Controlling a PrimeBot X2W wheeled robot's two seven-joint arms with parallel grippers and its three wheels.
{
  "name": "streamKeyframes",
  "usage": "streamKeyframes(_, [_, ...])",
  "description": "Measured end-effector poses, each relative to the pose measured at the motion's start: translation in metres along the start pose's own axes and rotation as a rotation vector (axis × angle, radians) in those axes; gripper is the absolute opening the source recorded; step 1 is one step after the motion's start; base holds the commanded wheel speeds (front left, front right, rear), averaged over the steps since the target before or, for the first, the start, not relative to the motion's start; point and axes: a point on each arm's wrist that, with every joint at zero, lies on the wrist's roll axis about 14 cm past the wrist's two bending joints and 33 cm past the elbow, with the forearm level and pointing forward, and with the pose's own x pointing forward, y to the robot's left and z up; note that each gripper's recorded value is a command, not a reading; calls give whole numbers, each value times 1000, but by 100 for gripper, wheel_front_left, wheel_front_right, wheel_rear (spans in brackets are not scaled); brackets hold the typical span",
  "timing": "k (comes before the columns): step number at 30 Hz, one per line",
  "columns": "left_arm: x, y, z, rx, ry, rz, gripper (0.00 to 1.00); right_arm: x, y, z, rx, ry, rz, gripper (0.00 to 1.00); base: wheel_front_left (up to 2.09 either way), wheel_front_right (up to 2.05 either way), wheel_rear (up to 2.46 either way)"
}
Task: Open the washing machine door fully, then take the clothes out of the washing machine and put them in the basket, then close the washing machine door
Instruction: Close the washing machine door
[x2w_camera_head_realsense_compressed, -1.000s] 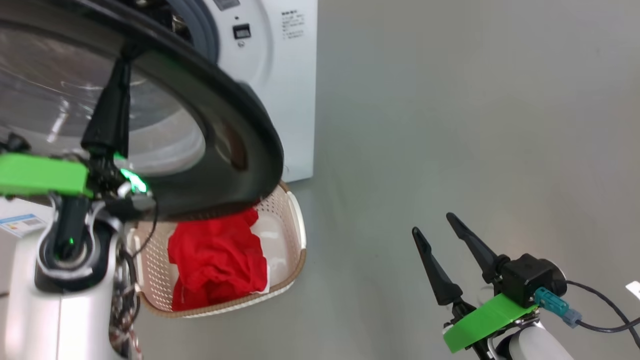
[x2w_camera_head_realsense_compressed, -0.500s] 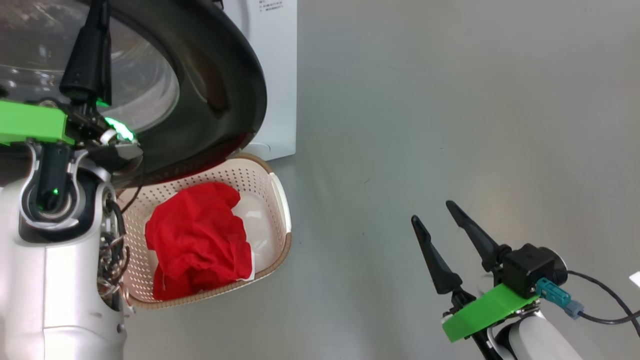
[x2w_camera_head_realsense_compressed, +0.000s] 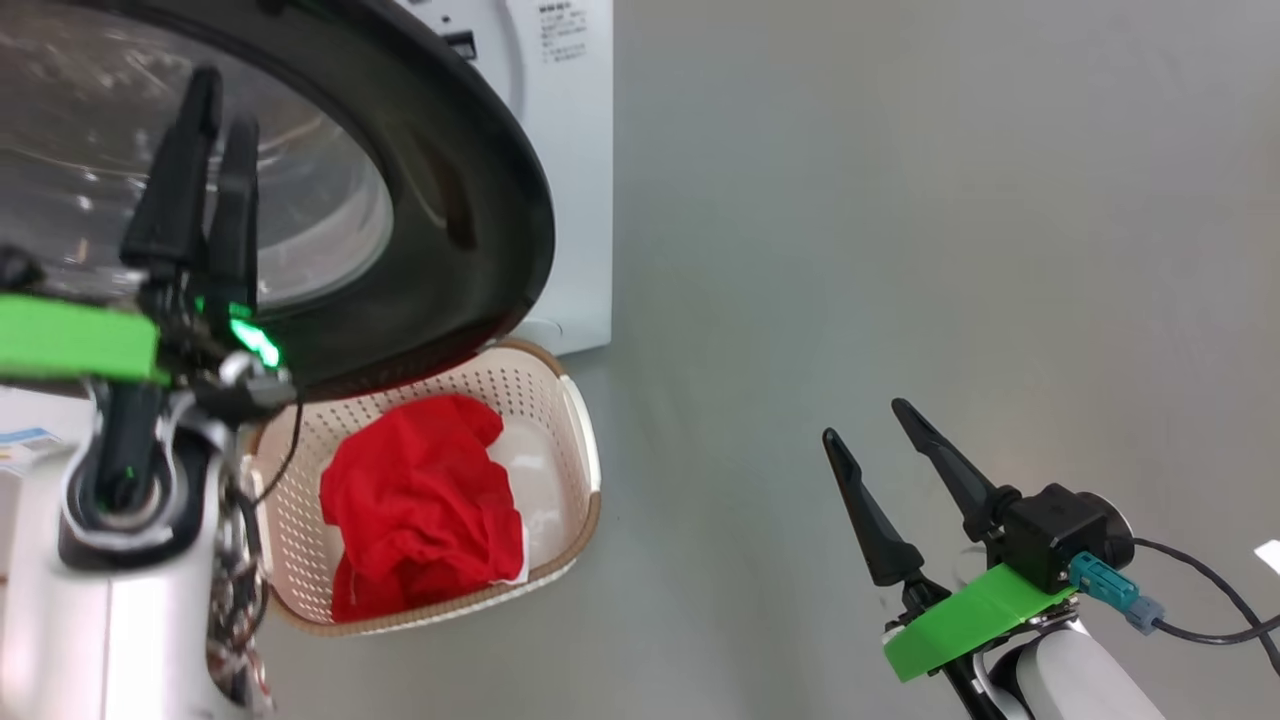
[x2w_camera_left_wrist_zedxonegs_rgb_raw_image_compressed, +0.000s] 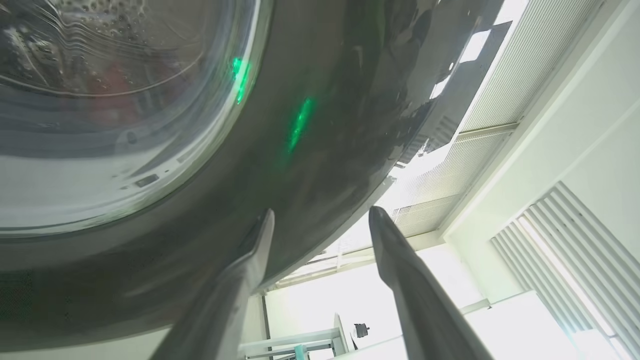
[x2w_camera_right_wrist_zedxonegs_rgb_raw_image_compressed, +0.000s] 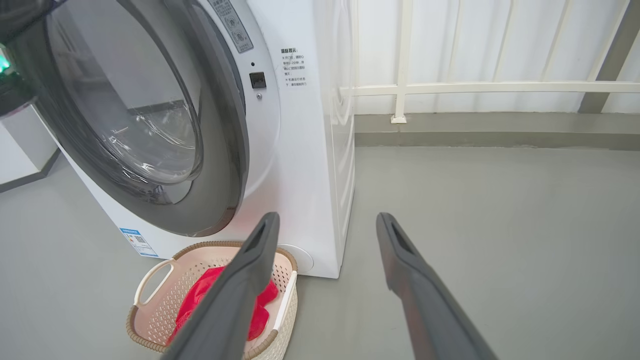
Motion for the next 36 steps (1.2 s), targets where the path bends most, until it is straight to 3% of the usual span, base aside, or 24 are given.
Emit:
streamKeyframes(7, [-42,-2,7,140,-29,24,100,-9,10,9,8,-26,21,100,0,0,0])
streamKeyframes(18, [-126,12,32,643,-137,134,100,-35,12,20,12,-63,13,100,0,0,0])
streamKeyframes(23, [-162,12,33,809,-162,139,100,-45,13,24,15,-82,10,100,0,0,0])
streamKeyframes(29, [-192,8,44,1128,-173,156,100,-47,15,38,9,-125,18,100,0,0,0])
streamKeyframes(36, [-218,9,46,1403,-147,193,100,-54,15,38,15,-131,10,100,0,0,0])
